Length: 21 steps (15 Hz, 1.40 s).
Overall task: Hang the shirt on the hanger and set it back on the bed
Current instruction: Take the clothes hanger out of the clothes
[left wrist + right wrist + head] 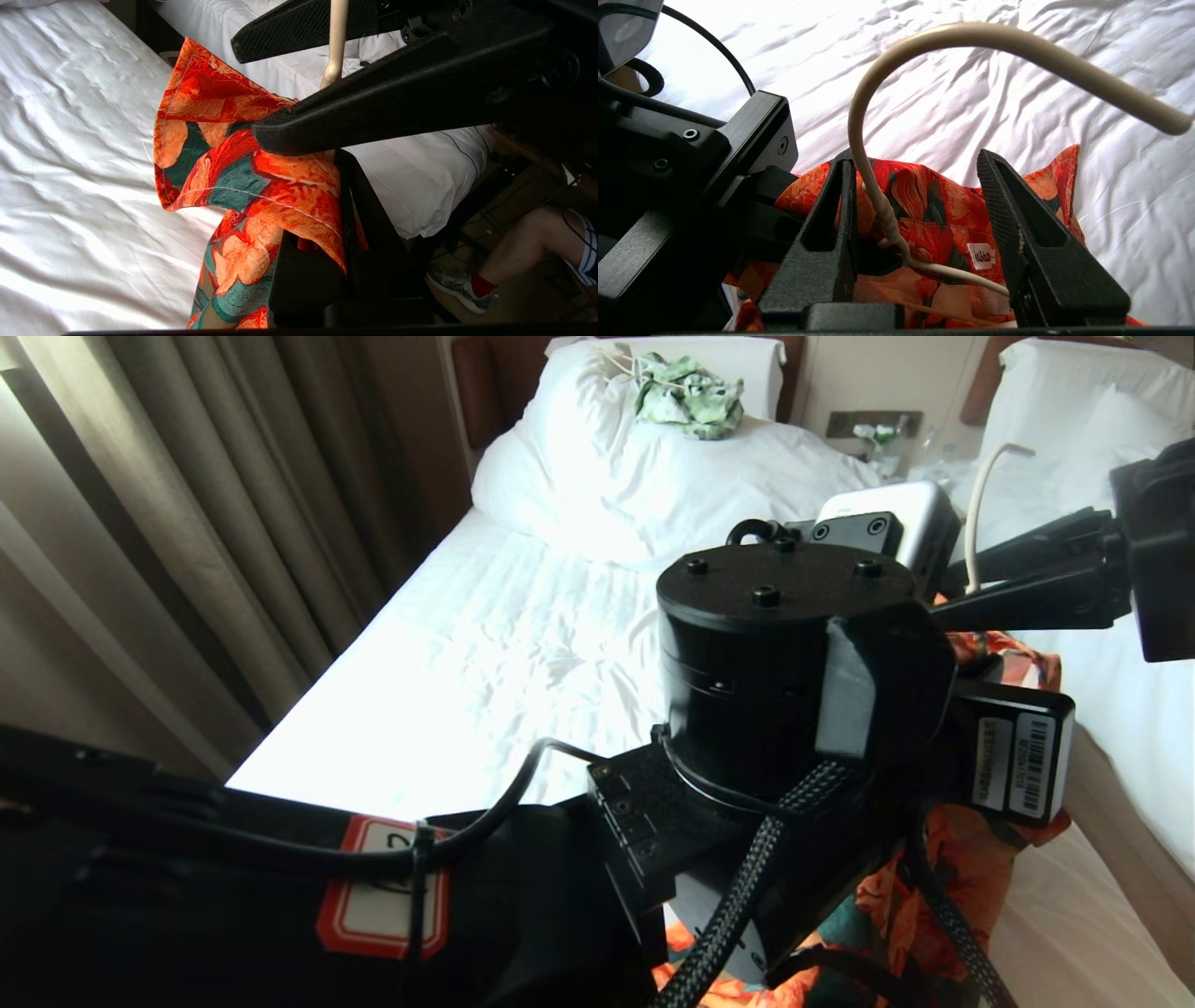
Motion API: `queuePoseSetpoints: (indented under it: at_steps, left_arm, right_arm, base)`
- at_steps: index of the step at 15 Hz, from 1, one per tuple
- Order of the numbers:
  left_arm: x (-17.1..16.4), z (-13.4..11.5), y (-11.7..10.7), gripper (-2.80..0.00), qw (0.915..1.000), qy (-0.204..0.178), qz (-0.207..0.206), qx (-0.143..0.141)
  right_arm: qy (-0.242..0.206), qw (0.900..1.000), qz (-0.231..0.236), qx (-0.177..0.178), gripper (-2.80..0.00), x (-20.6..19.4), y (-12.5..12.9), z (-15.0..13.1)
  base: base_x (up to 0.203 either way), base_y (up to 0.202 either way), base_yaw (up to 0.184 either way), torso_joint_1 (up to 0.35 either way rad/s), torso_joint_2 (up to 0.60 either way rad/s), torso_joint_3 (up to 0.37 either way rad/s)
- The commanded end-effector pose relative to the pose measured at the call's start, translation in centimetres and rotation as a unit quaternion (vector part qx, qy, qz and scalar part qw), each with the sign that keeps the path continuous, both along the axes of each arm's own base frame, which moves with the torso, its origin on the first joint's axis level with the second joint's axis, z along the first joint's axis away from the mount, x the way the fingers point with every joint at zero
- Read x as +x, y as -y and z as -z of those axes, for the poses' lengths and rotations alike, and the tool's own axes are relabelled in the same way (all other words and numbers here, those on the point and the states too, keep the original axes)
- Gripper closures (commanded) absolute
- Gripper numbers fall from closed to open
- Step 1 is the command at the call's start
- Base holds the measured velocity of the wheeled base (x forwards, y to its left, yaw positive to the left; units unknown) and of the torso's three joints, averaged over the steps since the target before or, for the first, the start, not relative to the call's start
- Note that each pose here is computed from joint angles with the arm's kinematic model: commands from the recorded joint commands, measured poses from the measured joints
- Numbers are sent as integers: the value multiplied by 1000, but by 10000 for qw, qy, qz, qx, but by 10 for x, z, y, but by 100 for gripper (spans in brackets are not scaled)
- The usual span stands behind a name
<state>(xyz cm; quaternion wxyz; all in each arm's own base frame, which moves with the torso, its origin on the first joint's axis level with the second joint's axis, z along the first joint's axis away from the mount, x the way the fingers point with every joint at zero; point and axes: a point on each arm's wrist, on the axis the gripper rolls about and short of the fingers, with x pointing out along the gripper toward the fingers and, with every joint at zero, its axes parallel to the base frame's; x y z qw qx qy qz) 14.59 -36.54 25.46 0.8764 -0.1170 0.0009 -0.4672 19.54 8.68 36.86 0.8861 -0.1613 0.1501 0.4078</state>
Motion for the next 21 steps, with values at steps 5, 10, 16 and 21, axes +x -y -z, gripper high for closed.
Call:
queuePoseSetpoints:
  at_steps: [5, 10, 16, 21]
  left_arm:
    - [-1, -10, -9, 0, 10000, 18, -24, -41]
    - [-9, -12, -29, 0, 10000, 14, -37, 52]
    - [-14, -20, -49, 0, 9996, 52, -99, 252]
    - [-11, -16, -52, -280, 9993, 73, -148, 339]
  right_arm:
    - [-133, 9998, -145, 36, 0, 5, -10, 7]
    - [-242, 9992, -26, 305, 0, -1, -9, 2]
    - [-129, 9992, 326, 174, 0, -2, -7, 0]
    - [-112, 9992, 332, 197, 0, -3, -7, -1]
  base:
    - [0, 0, 0, 0, 0, 0]
    - [0, 0, 0, 0, 0, 0]
    - [0, 0, 0, 0, 0, 0]
    - [0, 0, 0, 0, 0, 0]
